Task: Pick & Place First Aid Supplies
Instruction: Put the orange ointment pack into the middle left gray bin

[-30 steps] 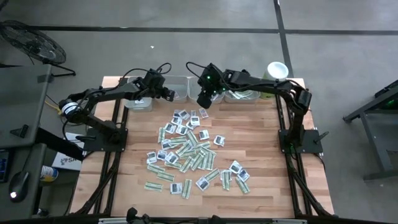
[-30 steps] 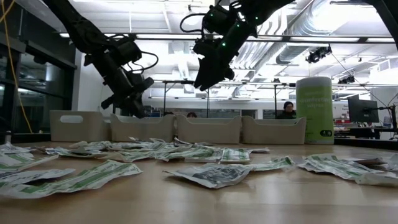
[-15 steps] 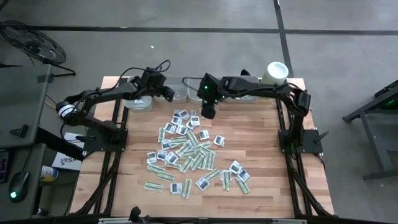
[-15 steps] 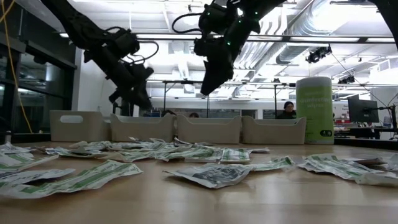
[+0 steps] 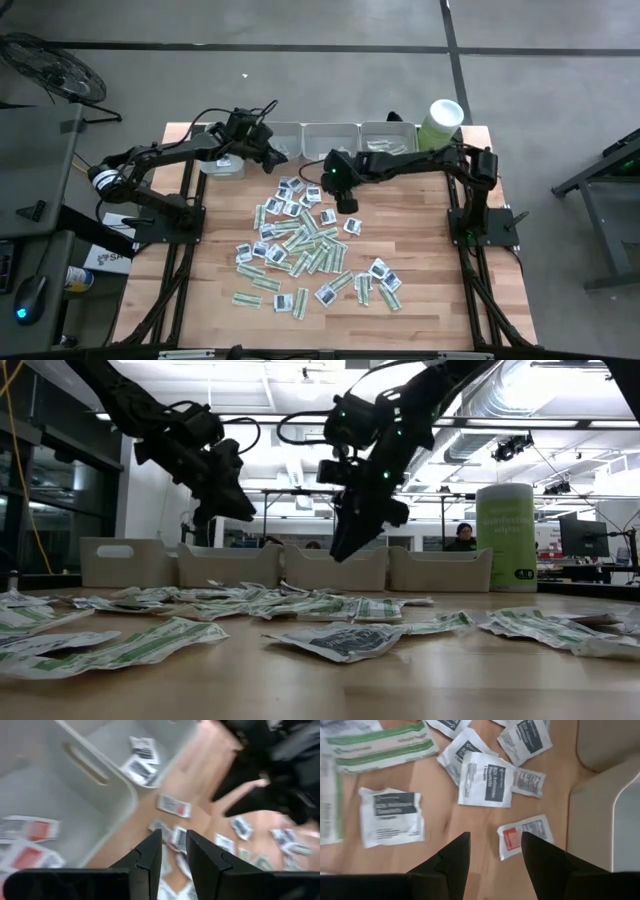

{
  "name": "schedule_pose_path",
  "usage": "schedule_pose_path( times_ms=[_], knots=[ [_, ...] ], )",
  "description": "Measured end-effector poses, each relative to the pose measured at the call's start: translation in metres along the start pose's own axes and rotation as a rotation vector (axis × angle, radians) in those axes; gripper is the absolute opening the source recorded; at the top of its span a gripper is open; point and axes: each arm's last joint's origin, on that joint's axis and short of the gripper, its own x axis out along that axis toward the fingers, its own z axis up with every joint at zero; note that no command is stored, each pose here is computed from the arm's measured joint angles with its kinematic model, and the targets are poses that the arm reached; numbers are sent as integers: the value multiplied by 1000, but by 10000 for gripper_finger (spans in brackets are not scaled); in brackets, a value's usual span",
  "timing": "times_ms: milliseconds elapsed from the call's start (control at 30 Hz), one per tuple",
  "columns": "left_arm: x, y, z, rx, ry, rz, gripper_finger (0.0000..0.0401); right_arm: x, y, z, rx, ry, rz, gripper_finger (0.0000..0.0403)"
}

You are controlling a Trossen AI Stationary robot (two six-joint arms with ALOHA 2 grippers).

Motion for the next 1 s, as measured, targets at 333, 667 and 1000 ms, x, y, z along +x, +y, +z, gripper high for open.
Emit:
schedule_pose_path(
  times_ms=[333,667,1000],
  knots=[
    [-14,-13,4,23,-19,-132,88,13,4,-11,-15,-13,-51,167],
    [-48,-35,10,83,-113,-129,88,25,0,-21,28,27,-3,161],
    [-76,-51,8,106,-172,-123,88,18,-15,-11,44,3,-12,161]
  ],
)
